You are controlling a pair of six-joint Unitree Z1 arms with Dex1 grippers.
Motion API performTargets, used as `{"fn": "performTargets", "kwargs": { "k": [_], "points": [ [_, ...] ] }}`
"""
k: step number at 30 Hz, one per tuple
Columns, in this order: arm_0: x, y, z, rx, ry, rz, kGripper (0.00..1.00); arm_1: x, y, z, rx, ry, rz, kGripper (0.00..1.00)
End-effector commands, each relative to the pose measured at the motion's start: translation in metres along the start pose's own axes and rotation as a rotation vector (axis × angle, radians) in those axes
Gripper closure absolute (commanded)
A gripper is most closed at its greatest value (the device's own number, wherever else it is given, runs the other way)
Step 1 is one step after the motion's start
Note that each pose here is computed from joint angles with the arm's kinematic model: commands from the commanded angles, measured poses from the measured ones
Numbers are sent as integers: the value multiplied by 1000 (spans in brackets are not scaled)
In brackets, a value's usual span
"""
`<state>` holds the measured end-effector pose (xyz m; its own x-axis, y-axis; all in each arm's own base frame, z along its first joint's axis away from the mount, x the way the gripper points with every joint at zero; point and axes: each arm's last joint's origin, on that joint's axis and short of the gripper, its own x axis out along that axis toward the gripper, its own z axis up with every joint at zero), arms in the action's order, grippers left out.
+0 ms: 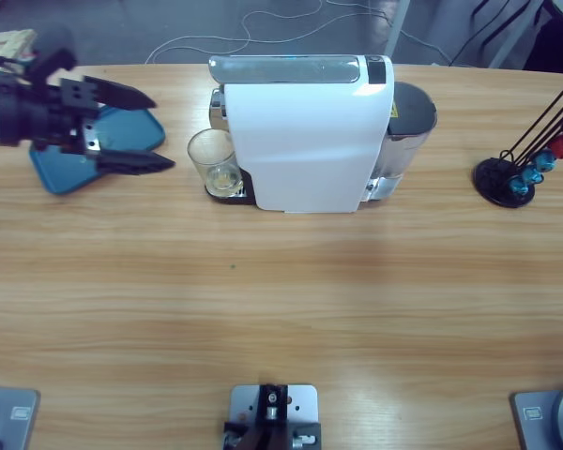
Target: Pour coffee
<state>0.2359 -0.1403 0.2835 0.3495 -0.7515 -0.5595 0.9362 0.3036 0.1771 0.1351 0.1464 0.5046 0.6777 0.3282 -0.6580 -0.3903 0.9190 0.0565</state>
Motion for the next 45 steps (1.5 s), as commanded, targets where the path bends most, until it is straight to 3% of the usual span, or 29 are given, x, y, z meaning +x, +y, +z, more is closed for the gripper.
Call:
{"fn": "performTargets", "kwargs": {
  "k": [1, 4, 8, 17, 23, 45],
  "points": [
    [-56, -42, 2, -213, 25, 213, 18, 97, 0, 61, 106, 114, 32, 1000],
    [-82, -64, 2, -405, 34, 295, 18, 125, 3, 69, 64, 198, 70, 1000],
    [-85, -82, 8, -415, 70, 256, 18, 166, 10, 78, 43, 268, 72, 1000],
    [-67, -76, 5, -438, 155, 303, 13, 236, 7, 76, 49, 394, 31, 1000],
    [-63, -75, 6, -434, 122, 297, 13, 254, 8, 71, 43, 434, 23, 1000],
    [-54, -75, -2, -453, 163, 286, 13, 285, 0, 63, 53, 487, -13, 1000]
  ]
}}
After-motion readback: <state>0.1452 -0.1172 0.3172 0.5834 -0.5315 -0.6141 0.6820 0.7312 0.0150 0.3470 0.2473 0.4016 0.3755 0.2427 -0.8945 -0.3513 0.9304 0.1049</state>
